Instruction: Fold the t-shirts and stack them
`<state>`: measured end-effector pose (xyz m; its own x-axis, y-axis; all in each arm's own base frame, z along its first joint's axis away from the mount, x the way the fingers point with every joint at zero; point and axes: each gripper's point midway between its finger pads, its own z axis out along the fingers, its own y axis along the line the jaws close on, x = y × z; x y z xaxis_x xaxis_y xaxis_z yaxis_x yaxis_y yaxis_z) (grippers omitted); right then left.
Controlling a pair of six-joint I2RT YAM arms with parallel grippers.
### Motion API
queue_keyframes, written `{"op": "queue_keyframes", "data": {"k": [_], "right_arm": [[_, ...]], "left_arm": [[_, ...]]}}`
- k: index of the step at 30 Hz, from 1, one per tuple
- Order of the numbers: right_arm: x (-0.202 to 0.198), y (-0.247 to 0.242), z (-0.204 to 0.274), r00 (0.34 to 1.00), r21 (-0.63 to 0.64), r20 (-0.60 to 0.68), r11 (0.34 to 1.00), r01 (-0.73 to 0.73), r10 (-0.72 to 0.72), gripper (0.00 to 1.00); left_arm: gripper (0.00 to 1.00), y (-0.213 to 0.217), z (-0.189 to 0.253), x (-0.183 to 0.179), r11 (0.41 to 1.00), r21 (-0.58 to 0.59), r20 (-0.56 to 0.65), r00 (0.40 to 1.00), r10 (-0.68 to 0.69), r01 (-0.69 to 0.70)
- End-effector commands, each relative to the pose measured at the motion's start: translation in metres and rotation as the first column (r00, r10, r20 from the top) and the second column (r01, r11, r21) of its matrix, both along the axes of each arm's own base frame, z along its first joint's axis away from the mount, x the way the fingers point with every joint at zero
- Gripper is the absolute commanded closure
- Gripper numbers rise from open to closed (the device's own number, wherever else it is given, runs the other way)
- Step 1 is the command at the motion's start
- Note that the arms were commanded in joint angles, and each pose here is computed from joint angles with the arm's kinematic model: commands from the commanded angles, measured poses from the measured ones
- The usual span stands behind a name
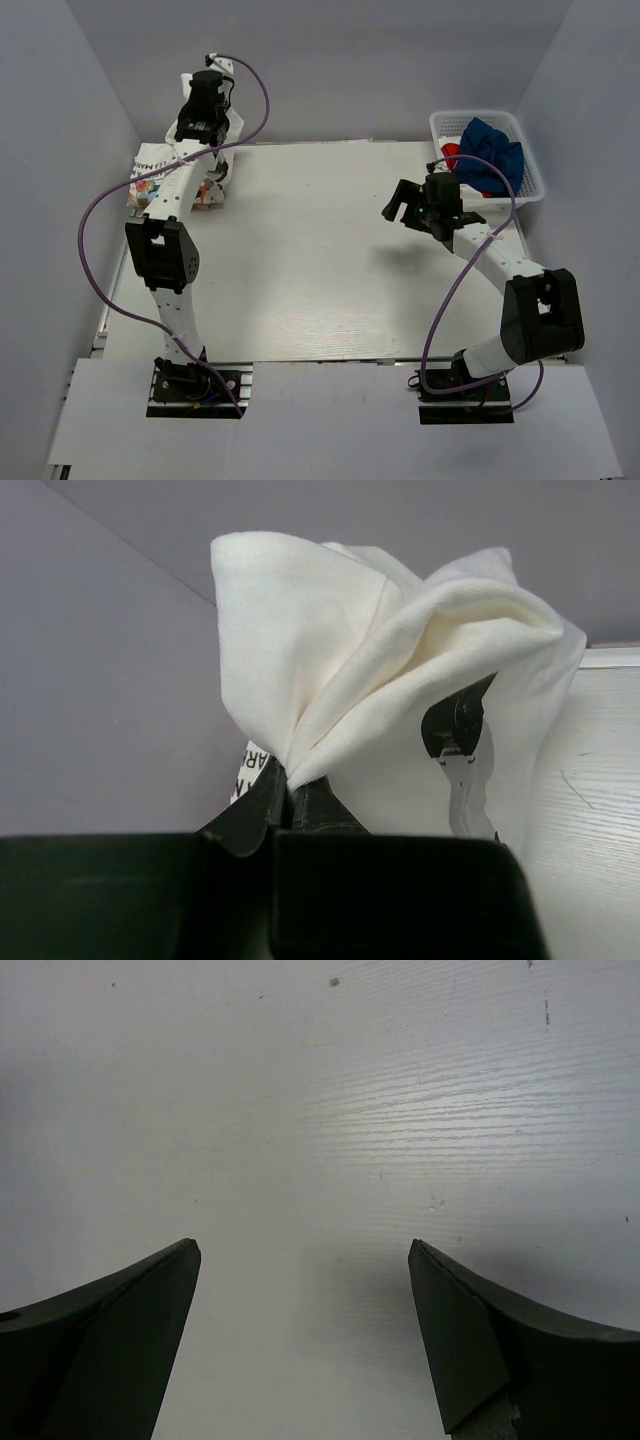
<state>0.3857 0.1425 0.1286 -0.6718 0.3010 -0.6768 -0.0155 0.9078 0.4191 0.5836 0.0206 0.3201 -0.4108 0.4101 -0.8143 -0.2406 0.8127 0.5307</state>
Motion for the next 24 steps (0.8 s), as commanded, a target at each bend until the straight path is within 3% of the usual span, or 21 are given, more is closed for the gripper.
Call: {"op": "queue_keyframes", "data": {"k": [1, 6, 15, 24], "right_arm": [[0.005, 0.008, 0.025, 0.997, 0.026, 0.071, 0.999, -0.021, 0.020, 0.10], [0.002, 0.001, 0.022, 0.998, -0.005, 0.055, 1.000, -0.005, 0.005, 0.10], [0.016, -0.006, 0.024, 0.999, -0.059, 0.028, 0.998, 0.036, -0.034, 0.10], [0.025, -0.007, 0.028, 1.000, -0.155, -0.013, 0.988, 0.000, -0.002, 0.10]], "left_arm": [[1.00, -0.008, 0.071, -0.020, 0.995, -0.084, 0.150, 0.988, -0.035, 0.048], [1.00, -0.005, 0.057, -0.012, 0.994, -0.102, 0.133, 0.991, -0.026, 0.040], [1.00, 0.036, -0.012, 0.003, 0.991, -0.043, 0.054, 0.990, 0.128, -0.126], [1.00, 0.091, -0.027, 0.011, 0.980, -0.057, 0.066, 0.979, 0.194, -0.190]]}}
